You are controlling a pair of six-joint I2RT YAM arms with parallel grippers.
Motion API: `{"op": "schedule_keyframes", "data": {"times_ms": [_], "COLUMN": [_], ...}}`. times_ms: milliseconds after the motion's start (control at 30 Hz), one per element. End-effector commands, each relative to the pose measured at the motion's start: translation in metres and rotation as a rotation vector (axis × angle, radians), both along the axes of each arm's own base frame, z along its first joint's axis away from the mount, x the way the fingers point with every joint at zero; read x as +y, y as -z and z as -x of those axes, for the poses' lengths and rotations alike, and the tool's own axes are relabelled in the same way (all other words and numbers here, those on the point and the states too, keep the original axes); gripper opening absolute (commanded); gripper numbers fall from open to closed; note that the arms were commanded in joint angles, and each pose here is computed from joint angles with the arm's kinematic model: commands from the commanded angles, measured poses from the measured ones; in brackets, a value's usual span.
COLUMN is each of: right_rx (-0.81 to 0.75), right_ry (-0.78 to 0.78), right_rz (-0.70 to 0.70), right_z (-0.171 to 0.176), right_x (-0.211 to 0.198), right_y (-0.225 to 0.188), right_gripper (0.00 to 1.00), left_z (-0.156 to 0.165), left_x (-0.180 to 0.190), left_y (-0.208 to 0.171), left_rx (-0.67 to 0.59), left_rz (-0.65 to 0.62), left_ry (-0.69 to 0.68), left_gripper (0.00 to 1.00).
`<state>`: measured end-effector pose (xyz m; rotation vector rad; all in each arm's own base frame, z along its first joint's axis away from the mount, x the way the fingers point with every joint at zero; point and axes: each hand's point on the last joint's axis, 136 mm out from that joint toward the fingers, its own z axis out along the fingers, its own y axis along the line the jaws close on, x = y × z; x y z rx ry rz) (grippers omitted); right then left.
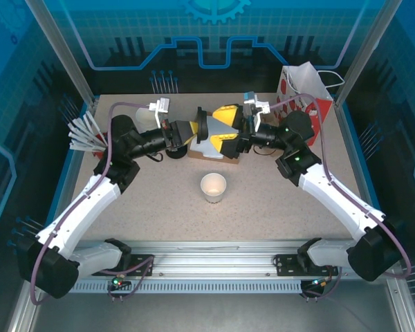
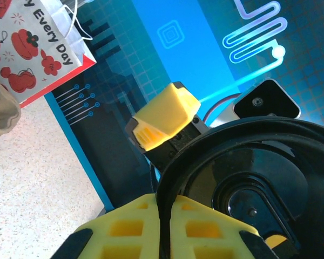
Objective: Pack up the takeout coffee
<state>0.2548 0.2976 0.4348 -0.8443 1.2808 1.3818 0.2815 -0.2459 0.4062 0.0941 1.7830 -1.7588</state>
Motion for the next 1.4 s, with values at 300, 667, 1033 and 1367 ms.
{"op": "schedule_keyframes", "data": {"times_ms": [300, 667, 1033, 1367], "right_rx": [-0.069, -0.056, -0.048, -0.045], "right_ry": [-0.039, -0.017, -0.014, -0.025], "right_rz": [-0.059, -0.082, -0.075, -0.062], "right_z": [0.017, 0.013, 0.012, 0.015], "right_x": [0.014, 0.016, 0.019, 0.023], "right_y": [-0.019, -0.017, -0.012, -0.009], "right_gripper": [0.94, 0.76, 0.72, 0.75], "left_z": [0.010, 0.009, 0.009, 0.009], "left_x": [-0.012, -0.015, -0.016, -0.018], "left_y": [-0.006, -0.001, 0.000, 0.003], "left_rx": [0.007, 0.020, 0.025, 0.028], "left_rz": [0.068, 0.086, 0.090, 0.088], "left_ry": [0.087, 0.097, 0.097, 0.099], "left_gripper": [0.09, 0.09, 0.09, 0.09]}}
